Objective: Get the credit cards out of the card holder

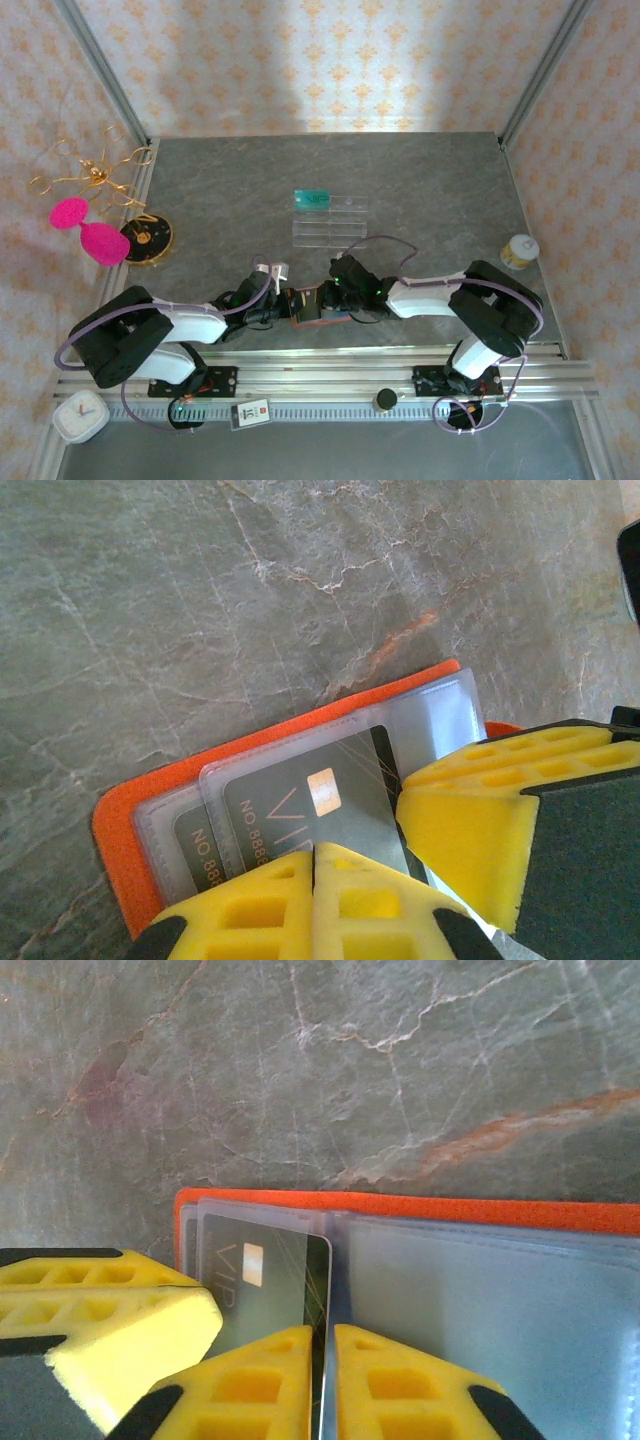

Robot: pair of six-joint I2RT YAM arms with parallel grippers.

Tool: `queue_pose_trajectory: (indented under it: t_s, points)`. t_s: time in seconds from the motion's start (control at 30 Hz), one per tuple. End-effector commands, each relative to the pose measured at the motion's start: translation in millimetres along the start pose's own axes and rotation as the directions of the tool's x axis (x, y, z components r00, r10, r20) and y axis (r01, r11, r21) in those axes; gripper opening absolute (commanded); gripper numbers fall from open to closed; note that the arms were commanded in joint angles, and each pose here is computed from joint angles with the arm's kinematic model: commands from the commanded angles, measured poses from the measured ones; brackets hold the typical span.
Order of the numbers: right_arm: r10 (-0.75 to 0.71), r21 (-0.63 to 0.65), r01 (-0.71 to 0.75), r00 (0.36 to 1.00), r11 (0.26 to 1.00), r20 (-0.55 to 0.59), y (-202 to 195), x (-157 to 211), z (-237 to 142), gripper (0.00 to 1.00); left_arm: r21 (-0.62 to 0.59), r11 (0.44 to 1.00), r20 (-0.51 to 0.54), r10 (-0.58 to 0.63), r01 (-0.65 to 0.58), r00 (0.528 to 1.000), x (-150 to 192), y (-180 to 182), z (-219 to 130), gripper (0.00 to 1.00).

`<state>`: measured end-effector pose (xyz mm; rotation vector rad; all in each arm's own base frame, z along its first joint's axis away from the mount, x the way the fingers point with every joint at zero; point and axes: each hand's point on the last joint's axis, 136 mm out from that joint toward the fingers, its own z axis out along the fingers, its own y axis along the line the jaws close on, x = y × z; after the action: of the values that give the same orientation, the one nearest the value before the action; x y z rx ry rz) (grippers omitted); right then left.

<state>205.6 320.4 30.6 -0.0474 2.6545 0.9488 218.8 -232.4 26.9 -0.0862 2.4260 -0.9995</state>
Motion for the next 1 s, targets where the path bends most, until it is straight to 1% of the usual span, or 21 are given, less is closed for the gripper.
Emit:
queue_pose_trajectory:
  t_s: [0.0,0.07,0.3,0.53,0.63,0.67,0.73,0.8,0.83,0.97]
  points:
    - [0.015,-0.002,-0.015,1.0,1.0,-0.009,-4,4,1,0.06,-0.023,1.0,-0.025,0.005,-0.006,1.0,8,11,0,0.0]
    - [0.018,-0.004,-0.018,1.0,1.0,0.0,-5,3,0,0.0,-0.024,1.0,-0.024,0.005,-0.006,1.0,8,12,0,0.0]
    - [0.064,0.03,-0.066,0.995,0.997,0.077,-17,-3,-18,0.0,-0.027,1.0,-0.028,0.007,-0.008,1.0,9,12,-1,0.0]
    - [0.071,0.033,-0.073,0.995,0.997,0.077,-23,1,-22,0.0,-0.02,1.0,-0.027,0.017,-0.017,0.999,7,9,-1,0.0]
    - [0.054,0.019,-0.055,0.996,0.998,0.066,-18,1,-21,0.0,-0.009,1.0,-0.033,0.019,-0.019,0.999,7,6,0,0.0]
    - [0.053,0.012,-0.054,0.997,0.998,0.063,-16,1,-20,0.04,-0.011,1.0,-0.033,0.022,-0.022,0.999,7,6,0,0.0]
    - [0.054,-0.006,-0.053,0.996,0.999,0.072,-12,-1,-21,0.17,-0.016,1.0,-0.038,0.021,-0.021,0.999,8,7,1,0.0]
    - [0.054,-0.014,-0.054,0.996,0.998,0.07,-11,-1,-21,0.25,-0.019,1.0,-0.041,0.02,-0.02,0.999,9,8,2,0.0]
    - [0.053,-0.009,-0.053,0.996,0.999,0.067,-12,-1,-20,0.27,-0.02,1.0,-0.04,0.018,-0.019,0.999,9,9,2,0.0]
    - [0.053,-0.028,-0.052,0.998,0.998,0.039,-9,4,-14,0.27,-0.016,1.0,-0.049,0.019,-0.02,0.999,10,8,4,0.0]
